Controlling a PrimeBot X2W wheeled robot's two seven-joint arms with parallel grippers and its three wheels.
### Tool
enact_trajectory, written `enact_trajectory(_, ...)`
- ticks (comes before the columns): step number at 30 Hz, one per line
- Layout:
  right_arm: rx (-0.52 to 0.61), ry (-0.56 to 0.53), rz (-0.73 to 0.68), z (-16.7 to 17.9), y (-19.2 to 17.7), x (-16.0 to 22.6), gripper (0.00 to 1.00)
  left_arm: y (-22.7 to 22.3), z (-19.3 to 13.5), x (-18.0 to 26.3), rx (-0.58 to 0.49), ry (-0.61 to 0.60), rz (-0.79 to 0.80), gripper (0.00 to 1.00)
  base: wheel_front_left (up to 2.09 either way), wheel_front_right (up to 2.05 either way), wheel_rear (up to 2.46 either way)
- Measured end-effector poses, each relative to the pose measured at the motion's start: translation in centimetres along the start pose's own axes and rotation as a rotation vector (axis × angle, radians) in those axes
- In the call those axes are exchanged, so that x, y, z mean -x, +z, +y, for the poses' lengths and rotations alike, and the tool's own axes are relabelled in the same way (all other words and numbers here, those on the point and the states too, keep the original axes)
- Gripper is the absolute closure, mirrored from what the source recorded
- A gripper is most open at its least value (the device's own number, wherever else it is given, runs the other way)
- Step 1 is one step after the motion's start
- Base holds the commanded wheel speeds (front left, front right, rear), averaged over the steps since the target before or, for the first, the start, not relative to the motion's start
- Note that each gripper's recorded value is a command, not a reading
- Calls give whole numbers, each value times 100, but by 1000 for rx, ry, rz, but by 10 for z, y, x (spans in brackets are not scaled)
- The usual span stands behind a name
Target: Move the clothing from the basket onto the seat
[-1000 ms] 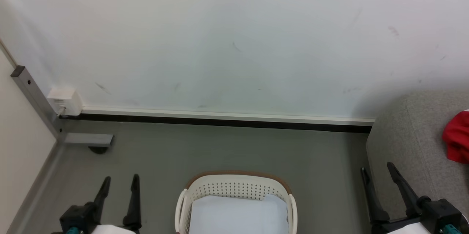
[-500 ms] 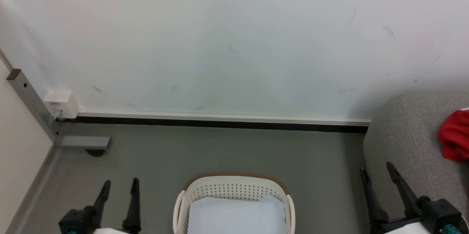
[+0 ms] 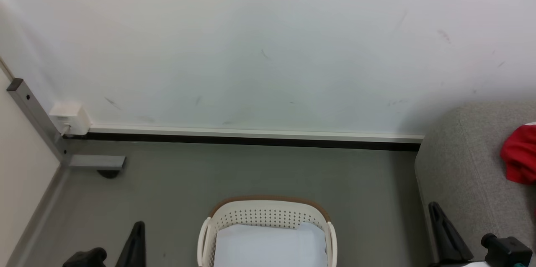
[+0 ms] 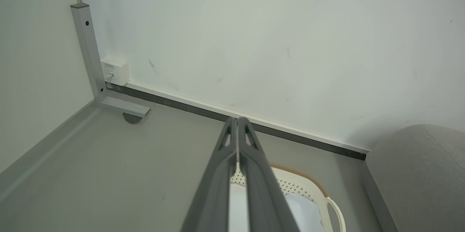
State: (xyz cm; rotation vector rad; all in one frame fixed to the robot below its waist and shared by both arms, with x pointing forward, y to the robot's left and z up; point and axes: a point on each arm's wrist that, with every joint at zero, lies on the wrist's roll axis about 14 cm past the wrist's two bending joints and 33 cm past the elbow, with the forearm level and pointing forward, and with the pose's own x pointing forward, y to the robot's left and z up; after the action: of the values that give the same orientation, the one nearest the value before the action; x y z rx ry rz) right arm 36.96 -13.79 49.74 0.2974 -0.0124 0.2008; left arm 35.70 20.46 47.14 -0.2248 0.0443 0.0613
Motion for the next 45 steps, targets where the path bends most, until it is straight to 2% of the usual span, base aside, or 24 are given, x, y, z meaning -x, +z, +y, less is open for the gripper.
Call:
enact_trajectory(21,-344,-114,3,-23,1,-1,100,3,4,-5,365,44,16,100,0,0,0)
enact_trajectory(45,-643,-171,-25,-38,8,-3,100,7,1,-12,693,45,28,100,0,0,0)
